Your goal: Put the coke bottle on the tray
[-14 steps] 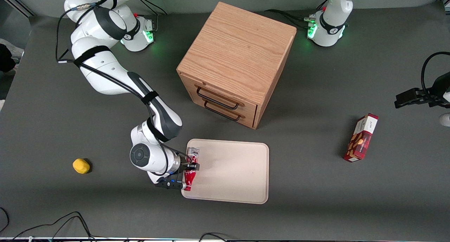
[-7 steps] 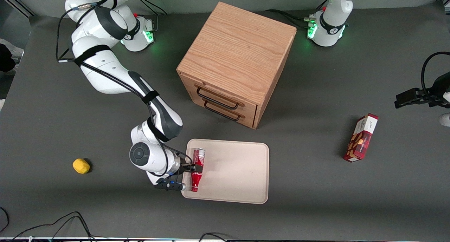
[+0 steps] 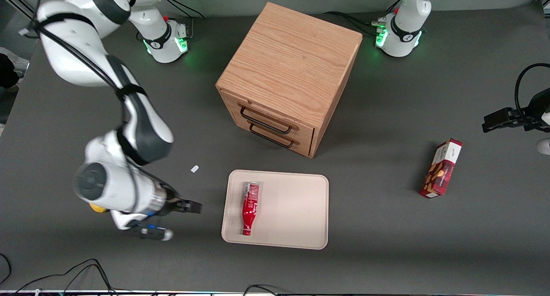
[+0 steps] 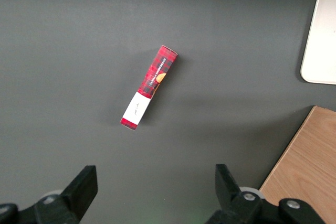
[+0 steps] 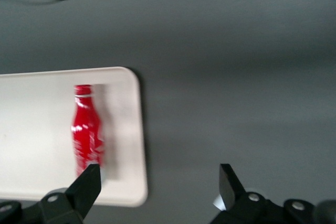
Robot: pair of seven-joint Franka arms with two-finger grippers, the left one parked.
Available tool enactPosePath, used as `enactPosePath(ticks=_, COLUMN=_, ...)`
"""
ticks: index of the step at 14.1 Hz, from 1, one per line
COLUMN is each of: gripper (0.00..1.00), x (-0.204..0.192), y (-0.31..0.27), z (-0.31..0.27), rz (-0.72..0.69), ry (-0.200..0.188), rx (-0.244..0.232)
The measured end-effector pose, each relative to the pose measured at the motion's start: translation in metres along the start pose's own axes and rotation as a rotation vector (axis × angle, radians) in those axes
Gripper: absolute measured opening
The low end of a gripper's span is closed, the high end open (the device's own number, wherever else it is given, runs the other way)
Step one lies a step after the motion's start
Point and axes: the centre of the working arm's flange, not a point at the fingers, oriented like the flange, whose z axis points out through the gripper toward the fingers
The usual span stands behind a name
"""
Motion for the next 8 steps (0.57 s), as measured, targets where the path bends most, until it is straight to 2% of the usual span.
enactPosePath(ticks=3, gripper=1.00, x=-0.009, y=0.045, z=-0.079, rz=-0.042, ry=0.019, rx=-0.072)
enactPosePath(ticks=5, gripper=1.00, x=-0.025, y=0.063, z=-0.121, rz=-0.023, ry=0.018, rx=-0.100)
enactPosePath(ticks=6, gripper=1.00, x=-0.036, y=0.072, z=-0.140, rz=-0.009, ry=0.013, rx=-0.100)
enactPosePath(ticks=8, gripper=1.00, x=-0.061, y=0.096, z=-0.175, rz=0.002, ry=0.008, rx=-0.069)
